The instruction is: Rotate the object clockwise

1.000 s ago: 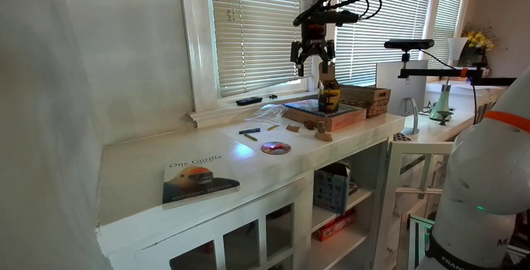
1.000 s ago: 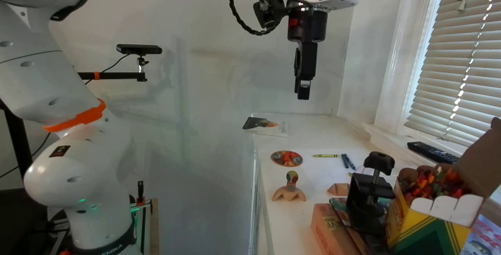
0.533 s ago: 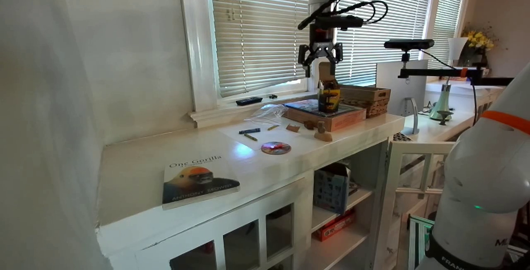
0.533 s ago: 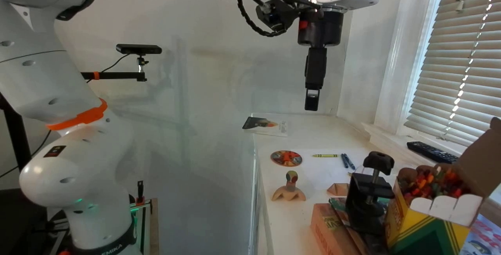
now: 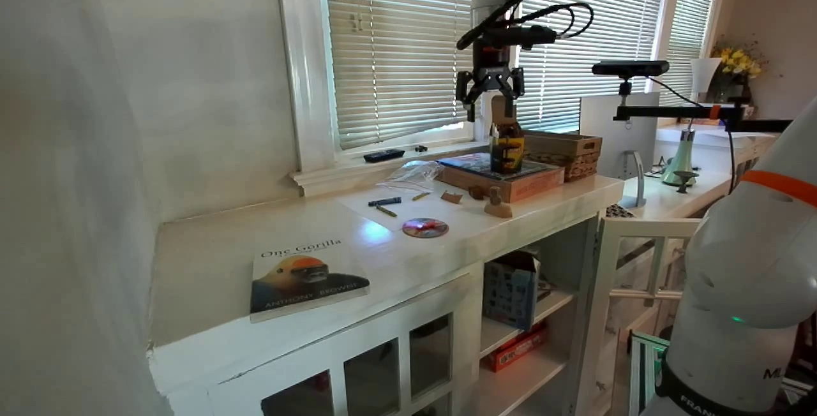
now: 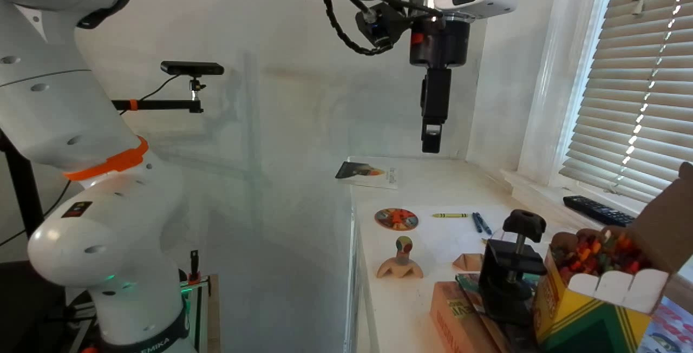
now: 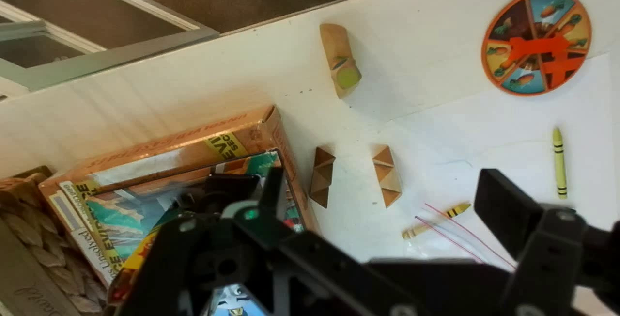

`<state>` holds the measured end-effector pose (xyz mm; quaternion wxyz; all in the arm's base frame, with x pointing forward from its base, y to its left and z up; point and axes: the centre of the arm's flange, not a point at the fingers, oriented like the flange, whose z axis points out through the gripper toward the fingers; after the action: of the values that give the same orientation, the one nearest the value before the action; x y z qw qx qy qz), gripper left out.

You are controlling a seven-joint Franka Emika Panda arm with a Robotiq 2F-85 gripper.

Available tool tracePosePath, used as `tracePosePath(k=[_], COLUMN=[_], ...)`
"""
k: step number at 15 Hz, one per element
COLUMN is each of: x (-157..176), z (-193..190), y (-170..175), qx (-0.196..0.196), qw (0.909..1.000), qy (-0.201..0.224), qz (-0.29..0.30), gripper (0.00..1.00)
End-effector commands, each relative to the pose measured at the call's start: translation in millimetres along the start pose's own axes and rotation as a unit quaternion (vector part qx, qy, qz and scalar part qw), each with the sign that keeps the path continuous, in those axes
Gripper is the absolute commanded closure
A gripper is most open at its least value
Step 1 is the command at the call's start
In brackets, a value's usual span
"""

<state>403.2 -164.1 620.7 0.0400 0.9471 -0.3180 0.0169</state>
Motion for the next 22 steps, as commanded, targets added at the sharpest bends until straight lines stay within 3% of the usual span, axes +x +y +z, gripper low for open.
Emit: tracePosePath(k=[1, 2, 3, 12, 13, 22], x=[3, 8, 13, 41, 45, 72], z=[13, 13, 17, 39, 41, 45], y=[-2, 5, 10, 59, 63, 62], qx=[-0.028, -0.031, -0.030, 0.007, 0.005, -0.036], qw=[0.9986, 0.9984, 0.9983, 0.9974, 0.9971, 0.9915], qy=[0.027, 0.029, 0.031, 0.012, 0.013, 0.062], qz=[-0.036, -0.038, -0.038, -0.071, -0.075, -0.109], gripper=[0.00, 0.25, 0.26, 0.96, 1.00, 1.00])
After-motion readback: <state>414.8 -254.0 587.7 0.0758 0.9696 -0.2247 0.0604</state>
